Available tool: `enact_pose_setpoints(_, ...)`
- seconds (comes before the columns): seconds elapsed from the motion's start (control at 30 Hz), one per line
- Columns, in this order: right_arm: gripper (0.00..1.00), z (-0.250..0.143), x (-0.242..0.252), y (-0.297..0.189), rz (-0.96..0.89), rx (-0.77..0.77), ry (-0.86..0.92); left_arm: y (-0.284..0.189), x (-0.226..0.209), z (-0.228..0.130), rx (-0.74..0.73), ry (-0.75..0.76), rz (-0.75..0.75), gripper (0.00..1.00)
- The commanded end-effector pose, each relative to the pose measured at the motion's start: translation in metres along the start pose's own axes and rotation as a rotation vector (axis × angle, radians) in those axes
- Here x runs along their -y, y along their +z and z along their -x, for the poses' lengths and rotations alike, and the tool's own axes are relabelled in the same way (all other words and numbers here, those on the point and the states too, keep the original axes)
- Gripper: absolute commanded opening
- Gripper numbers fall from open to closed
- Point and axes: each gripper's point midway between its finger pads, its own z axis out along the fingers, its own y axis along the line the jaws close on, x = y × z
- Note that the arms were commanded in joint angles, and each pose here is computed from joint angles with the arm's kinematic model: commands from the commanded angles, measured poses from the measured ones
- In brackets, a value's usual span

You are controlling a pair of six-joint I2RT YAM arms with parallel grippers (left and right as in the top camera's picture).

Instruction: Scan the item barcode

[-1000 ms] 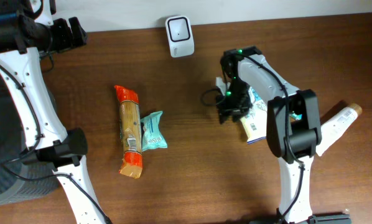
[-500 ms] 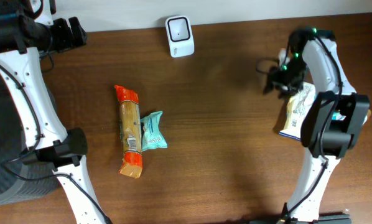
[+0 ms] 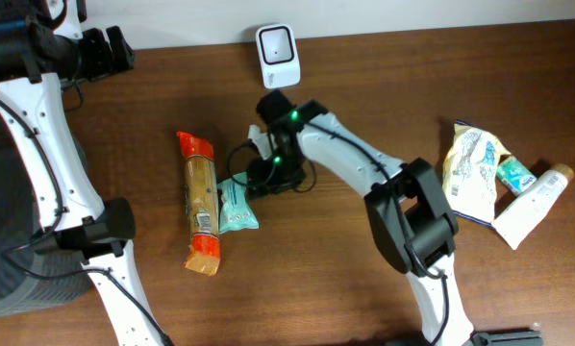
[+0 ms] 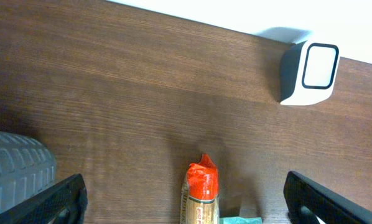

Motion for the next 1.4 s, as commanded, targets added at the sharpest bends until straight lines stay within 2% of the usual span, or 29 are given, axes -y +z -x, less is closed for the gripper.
enact_pose_setpoints(0.0, 0.56, -0.013, -0.012, 0.027, 0.009, -0.020, 0.021, -0.004, -0.001, 0.001, 0.009, 0.014, 0.002, 0.99)
enact_pose_setpoints(0.07, 0.56, -0.010, -0.013, 0.037, 0.013, 0.005, 0.012, -0.004, -0.001, 0.001, 0.009, 0.014, 0.002, 0.99)
enact_pose_setpoints(0.1, 0.51, -0.007, -0.012, 0.039, 0.013, 0.020, 0.027, -0.004, -0.001, 0.001, 0.009, 0.014, 0.002, 0.99)
enact_pose_setpoints(0.17, 0.35, -0.007, -0.011, 0.044, 0.016, 0.031, 0.042, -0.004, -0.001, 0.001, 0.009, 0.014, 0.002, 0.99)
enact_pose_setpoints(0.23, 0.04, -0.009, -0.011, 0.043, 0.021, 0.021, 0.049, -0.004, -0.001, 0.001, 0.009, 0.014, 0.002, 0.99)
enact_pose_setpoints(0.37, 0.04, -0.005, -0.005, -0.003, 0.005, 0.041, -0.005, -0.004, -0.001, 0.001, 0.009, 0.014, 0.002, 0.99)
enact_pose_setpoints(0.47, 0.04, 0.004, 0.020, -0.080, -0.319, 0.167, -0.063, -0.004, -0.001, 0.001, 0.009, 0.014, 0.002, 0.99)
enact_pose_setpoints(0.53, 0.04, -0.012, 0.061, -0.120, -0.729, 0.157, -0.059, -0.004, -0.001, 0.001, 0.009, 0.014, 0.002, 0.99)
enact_pose_setpoints(0.6, 0.04, -0.037, 0.093, -0.124, -0.959, 0.024, -0.033, -0.004, -0.001, 0.001, 0.009, 0.014, 0.002, 0.99)
enact_pose_setpoints(0.63, 0.04, -0.047, 0.102, -0.114, -0.971, -0.043, -0.009, -0.004, -0.001, 0.001, 0.009, 0.014, 0.002, 0.99)
enact_pose_setpoints(0.7, 0.04, -0.049, 0.099, -0.098, -0.907, -0.070, -0.002, -0.004, -0.001, 0.001, 0.009, 0.014, 0.002, 0.99)
enact_pose_setpoints(0.77, 0.34, -0.033, 0.076, -0.079, -0.739, -0.026, -0.048, -0.004, -0.001, 0.001, 0.009, 0.014, 0.002, 0.99)
enact_pose_setpoints(0.83, 0.43, -0.026, 0.060, -0.069, -0.705, -0.029, -0.182, -0.004, -0.001, 0.001, 0.009, 0.014, 0.002, 0.99)
enact_pose_setpoints(0.9, 0.64, -0.021, 0.042, -0.060, -0.760, -0.013, -0.290, -0.004, -0.001, 0.001, 0.009, 0.014, 0.002, 0.99)
enact_pose_setpoints(0.93, 0.78, -0.017, 0.030, -0.055, -0.801, 0.013, -0.340, -0.004, -0.001, 0.001, 0.009, 0.014, 0.002, 0.99)
enact_pose_setpoints(0.97, 0.83, -0.014, 0.024, -0.050, -0.836, 0.030, -0.373, -0.004, -0.001, 0.001, 0.009, 0.014, 0.002, 0.99)
enact_pose_setpoints(1.1, 0.83, -0.019, 0.028, -0.013, -0.980, -0.031, -0.463, -0.004, -0.001, 0.001, 0.009, 0.014, 0.002, 0.99)
enact_pose_setpoints(1.17, 0.84, -0.014, 0.050, -0.012, -1.154, -0.044, -0.474, -0.004, -0.001, 0.001, 0.009, 0.014, 0.002, 0.99)
enact_pose_setpoints(1.27, 0.81, -0.011, 0.072, -0.012, -1.201, -0.064, -0.438, -0.004, -0.001, 0.001, 0.009, 0.014, 0.002, 0.99)
enact_pose_setpoints(1.3, 0.75, -0.009, 0.084, -0.017, -1.204, -0.070, -0.407, -0.004, -0.001, 0.001, 0.009, 0.014, 0.002, 0.99)
enact_pose_setpoints(1.37, 0.43, -0.005, 0.106, -0.029, -1.199, -0.062, -0.324, -0.004, -0.001, 0.001, 0.009, 0.014, 0.002, 0.99)
